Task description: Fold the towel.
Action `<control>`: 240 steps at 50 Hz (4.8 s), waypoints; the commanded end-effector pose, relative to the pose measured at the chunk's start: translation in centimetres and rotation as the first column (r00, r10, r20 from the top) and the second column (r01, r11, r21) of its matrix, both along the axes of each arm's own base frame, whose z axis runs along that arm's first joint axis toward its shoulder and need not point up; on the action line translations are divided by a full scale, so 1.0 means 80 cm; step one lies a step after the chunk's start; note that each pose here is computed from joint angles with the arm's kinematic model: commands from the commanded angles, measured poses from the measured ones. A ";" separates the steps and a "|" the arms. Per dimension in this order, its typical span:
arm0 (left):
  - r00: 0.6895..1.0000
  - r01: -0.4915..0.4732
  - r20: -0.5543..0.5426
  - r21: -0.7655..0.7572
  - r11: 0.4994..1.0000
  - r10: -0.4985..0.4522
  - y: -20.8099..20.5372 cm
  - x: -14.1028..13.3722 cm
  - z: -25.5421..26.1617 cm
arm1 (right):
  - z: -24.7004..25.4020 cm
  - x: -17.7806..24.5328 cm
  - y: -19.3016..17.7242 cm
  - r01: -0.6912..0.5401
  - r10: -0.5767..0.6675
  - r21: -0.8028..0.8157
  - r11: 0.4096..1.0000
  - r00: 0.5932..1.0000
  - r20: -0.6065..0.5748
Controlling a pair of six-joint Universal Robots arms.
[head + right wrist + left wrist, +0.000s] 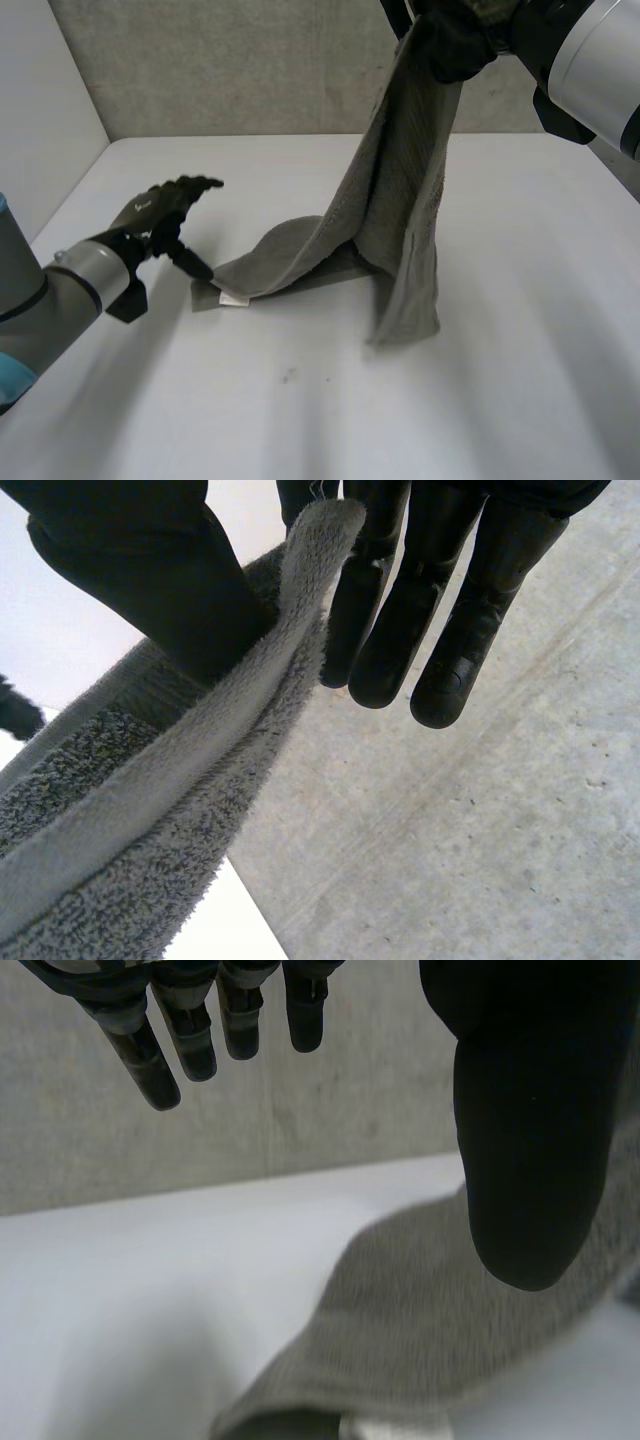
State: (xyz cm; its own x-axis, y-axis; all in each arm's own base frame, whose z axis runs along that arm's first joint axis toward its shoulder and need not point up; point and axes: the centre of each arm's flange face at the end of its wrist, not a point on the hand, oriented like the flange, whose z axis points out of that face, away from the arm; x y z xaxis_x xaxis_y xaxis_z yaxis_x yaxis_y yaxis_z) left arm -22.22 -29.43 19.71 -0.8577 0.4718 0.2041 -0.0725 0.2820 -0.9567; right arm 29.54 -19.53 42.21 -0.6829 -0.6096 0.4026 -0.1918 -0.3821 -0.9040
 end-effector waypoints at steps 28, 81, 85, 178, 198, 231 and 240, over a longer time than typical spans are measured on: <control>0.980 0.012 0.196 -0.130 0.991 0.014 -0.064 -0.053 -0.086 | 0.050 -0.029 0.018 0.081 -0.072 -0.101 0.992 0.993 0.094; 0.750 0.102 0.661 -0.088 0.991 -0.019 -0.068 -0.003 0.000 | -0.224 -0.063 -0.198 0.375 -0.256 0.056 0.925 0.726 -0.639; 0.820 0.081 0.529 -0.488 0.869 0.220 -0.124 -0.024 0.068 | -0.167 -0.053 -0.240 0.422 -0.440 -0.139 0.896 0.797 -0.414; 0.723 0.133 0.680 -0.309 0.942 0.121 -0.111 -0.011 -0.058 | -0.324 -0.105 -0.238 0.439 -0.337 0.013 0.898 0.707 -0.621; 0.726 0.138 0.665 -0.392 0.910 0.177 -0.122 -0.023 -0.082 | -0.356 -0.077 -0.257 0.417 -0.400 -0.106 0.903 0.725 -0.560; 0.797 0.057 0.558 -0.452 0.890 0.233 -0.040 -0.013 0.002 | -0.314 -0.155 -0.121 0.446 -0.276 0.372 0.814 0.861 -0.428; 0.896 -0.031 0.397 -0.390 0.920 0.199 -0.028 -0.014 0.008 | -0.353 -0.165 -0.123 0.445 -0.262 0.425 0.788 0.868 -0.422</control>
State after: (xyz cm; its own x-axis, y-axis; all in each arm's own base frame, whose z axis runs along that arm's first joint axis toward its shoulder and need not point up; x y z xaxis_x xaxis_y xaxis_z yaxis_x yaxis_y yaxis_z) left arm -23.24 -32.21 19.98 -0.8141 0.3128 -0.4894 0.4777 -0.1185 -0.8705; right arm 16.80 -28.93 16.04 -0.7661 -0.5238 0.3723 -0.5467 0.2268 -0.8060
